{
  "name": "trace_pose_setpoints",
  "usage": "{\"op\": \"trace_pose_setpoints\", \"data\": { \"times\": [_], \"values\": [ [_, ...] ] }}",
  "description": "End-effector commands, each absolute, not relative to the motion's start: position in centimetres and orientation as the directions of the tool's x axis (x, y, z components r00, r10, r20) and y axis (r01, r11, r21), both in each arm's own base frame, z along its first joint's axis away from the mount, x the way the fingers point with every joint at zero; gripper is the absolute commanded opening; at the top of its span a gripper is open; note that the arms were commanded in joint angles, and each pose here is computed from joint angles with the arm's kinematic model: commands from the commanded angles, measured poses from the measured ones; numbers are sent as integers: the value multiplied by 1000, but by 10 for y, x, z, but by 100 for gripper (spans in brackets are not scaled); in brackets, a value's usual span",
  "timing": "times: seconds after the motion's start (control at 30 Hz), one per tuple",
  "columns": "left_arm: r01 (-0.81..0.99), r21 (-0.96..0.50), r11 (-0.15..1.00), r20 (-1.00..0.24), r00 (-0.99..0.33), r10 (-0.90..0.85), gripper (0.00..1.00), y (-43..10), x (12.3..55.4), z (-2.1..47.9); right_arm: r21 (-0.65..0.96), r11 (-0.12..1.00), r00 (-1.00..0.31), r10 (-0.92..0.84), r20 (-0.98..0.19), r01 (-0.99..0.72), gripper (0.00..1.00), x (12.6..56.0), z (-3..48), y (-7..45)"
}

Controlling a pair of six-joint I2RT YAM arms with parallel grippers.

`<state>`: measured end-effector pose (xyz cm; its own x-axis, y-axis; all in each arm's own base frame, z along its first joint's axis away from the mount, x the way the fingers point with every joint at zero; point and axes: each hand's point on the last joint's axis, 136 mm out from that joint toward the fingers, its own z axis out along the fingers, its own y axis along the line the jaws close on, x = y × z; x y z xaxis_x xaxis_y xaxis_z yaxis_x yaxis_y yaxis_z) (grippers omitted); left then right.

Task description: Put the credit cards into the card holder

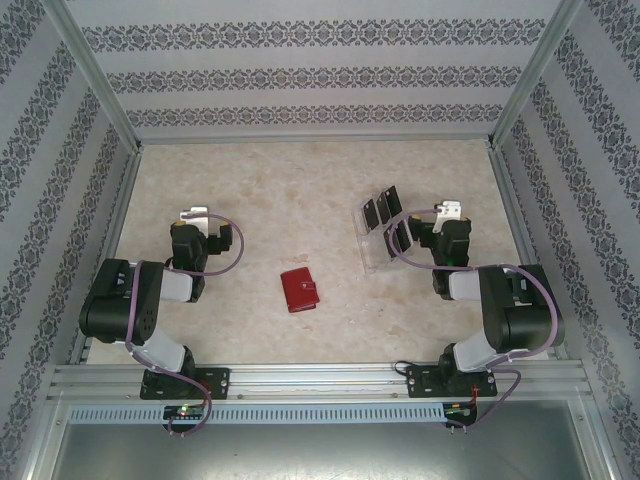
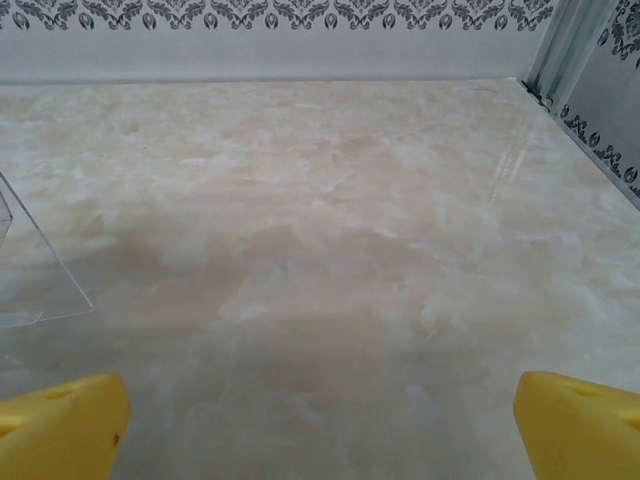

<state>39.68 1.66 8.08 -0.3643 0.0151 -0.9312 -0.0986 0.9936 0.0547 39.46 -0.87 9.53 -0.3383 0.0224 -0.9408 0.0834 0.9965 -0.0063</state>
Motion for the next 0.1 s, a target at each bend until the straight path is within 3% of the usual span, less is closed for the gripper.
{"op": "trace_pose_setpoints", "data": {
  "times": [0.0,0.07],
  "values": [
    [-101,29,994,-939,-345,-8,100,17,400,87,15,998,-313,34,-949,65,98,397,104,-6],
    [-102,31,994,-940,-341,-5,100,18,399,88,14,998,-309,33,-950,64,98,396,105,-5]
  ]
}}
